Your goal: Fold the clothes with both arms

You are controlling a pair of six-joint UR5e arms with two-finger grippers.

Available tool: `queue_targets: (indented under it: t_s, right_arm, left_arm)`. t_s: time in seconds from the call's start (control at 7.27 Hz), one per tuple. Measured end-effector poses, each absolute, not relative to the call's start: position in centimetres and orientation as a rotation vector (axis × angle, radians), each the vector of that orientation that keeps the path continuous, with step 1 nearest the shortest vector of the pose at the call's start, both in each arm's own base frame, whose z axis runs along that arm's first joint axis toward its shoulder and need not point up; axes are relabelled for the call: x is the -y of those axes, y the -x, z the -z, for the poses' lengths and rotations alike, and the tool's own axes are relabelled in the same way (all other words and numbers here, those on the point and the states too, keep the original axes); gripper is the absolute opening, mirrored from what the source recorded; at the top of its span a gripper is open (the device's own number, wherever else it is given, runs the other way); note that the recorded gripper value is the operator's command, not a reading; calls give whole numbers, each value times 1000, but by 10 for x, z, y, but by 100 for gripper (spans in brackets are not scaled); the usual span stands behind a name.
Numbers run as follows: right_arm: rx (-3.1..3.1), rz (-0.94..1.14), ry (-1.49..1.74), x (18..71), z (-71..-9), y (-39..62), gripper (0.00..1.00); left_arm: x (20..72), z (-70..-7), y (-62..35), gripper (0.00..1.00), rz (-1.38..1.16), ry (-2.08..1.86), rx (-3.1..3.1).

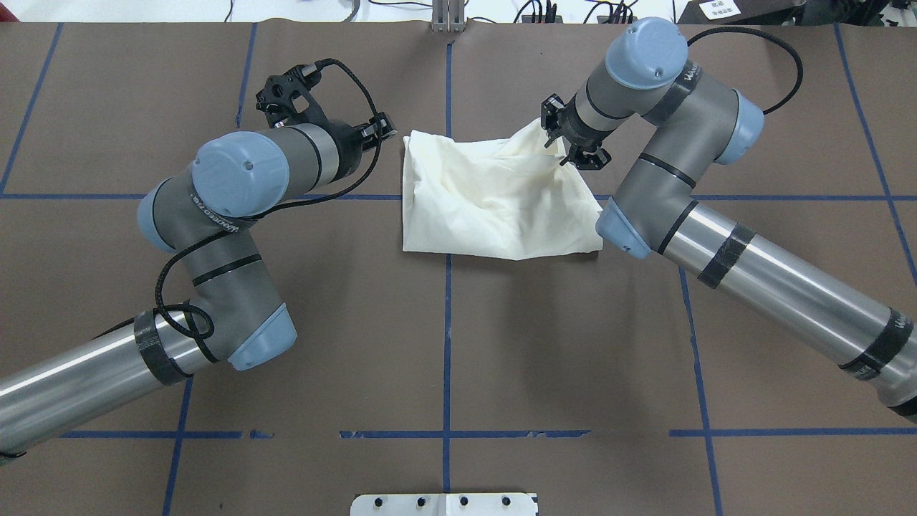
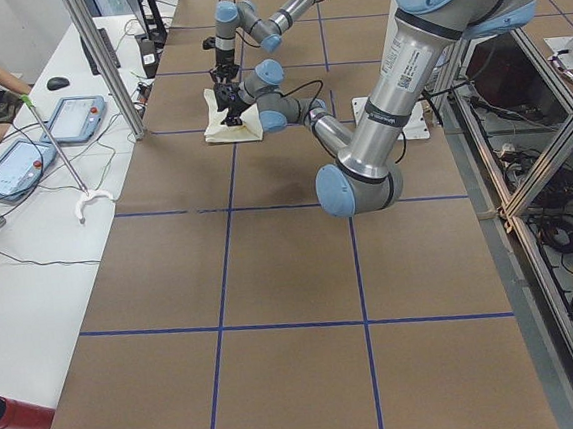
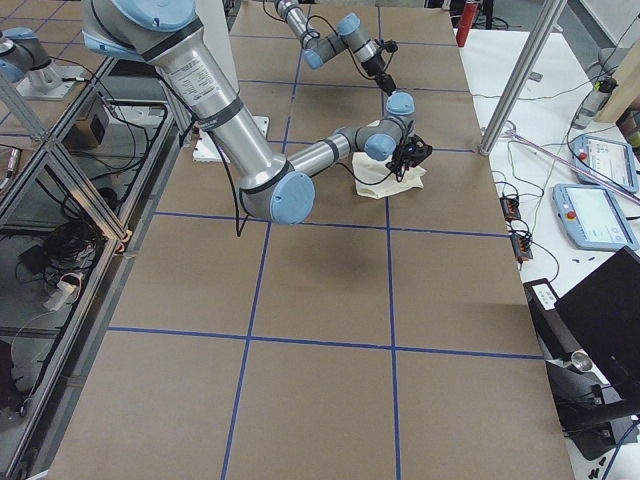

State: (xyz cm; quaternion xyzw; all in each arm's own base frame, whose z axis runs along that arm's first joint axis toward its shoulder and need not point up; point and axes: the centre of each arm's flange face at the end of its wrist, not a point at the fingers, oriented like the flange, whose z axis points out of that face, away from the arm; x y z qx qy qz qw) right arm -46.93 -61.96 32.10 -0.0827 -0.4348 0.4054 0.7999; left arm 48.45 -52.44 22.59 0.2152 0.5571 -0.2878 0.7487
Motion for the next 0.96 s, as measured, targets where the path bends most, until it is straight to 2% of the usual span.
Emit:
queue_targets:
  t_s: [0.41,0.55,0.69,0.96]
  right_arm:
    - [931,-793,144,627,-318,471,0]
    - [922,-776,126,644,-313,472,0]
    - [912,-770,111,660,-309,469,0]
    - [904,-762,92,676,-307,463,0]
  left_arm:
    - [523,-227,-487,51,626,-466,-1218]
    - [521,-231,-493,33,625,-457,-1215]
    - [516,-241,-506,0,633,-429,-1204]
    - [508,-271,-534,0,644,-379,-1190]
